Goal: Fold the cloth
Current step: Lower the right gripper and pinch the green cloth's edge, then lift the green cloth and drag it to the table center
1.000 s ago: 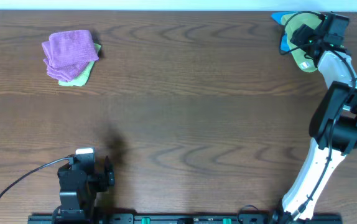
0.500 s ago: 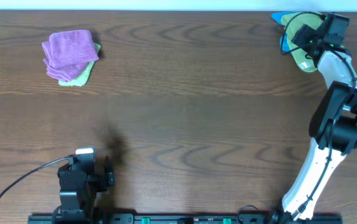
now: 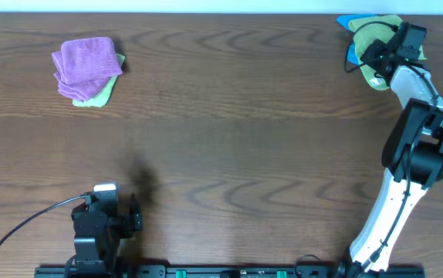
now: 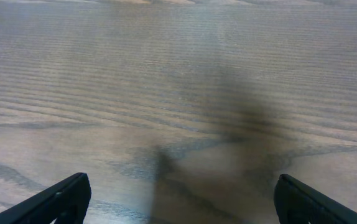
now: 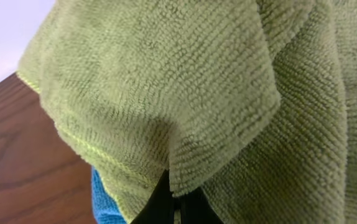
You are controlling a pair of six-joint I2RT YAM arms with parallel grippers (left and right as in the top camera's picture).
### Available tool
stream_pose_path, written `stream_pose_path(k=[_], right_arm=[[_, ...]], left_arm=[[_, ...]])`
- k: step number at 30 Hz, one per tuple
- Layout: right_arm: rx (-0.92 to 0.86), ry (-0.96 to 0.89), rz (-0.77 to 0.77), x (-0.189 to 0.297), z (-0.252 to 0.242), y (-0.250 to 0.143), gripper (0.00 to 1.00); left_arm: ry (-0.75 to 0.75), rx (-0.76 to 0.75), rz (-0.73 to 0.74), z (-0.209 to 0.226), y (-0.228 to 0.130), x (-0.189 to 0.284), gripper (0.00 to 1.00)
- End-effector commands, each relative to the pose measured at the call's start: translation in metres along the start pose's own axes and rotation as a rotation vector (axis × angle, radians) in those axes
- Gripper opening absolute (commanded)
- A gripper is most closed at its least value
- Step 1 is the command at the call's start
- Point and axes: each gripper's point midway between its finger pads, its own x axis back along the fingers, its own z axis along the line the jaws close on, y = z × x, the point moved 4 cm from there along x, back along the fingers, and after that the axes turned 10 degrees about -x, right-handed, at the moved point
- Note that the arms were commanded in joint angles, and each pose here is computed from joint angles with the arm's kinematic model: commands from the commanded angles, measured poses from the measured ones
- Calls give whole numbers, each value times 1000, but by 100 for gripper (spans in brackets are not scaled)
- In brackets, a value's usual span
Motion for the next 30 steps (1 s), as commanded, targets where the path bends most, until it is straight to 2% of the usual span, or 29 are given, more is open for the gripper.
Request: stream_pose_path(k=[1, 7, 14, 22, 30], right_arm=[[50, 71, -101, 47, 38, 41, 2], [145, 94, -122, 109, 70, 57, 1], [250, 96, -48, 188, 102, 42, 1], [409, 160, 51, 293, 150, -9, 2], [575, 301, 146, 386, 194, -83, 2]], left_arm=[[12, 3, 48, 0, -13, -4, 95], [12, 3, 48, 0, -13, -4, 95], [12, 3, 48, 0, -13, -4, 95], [12, 3, 48, 0, -13, -4, 95], [12, 3, 48, 0, -13, -4, 95]])
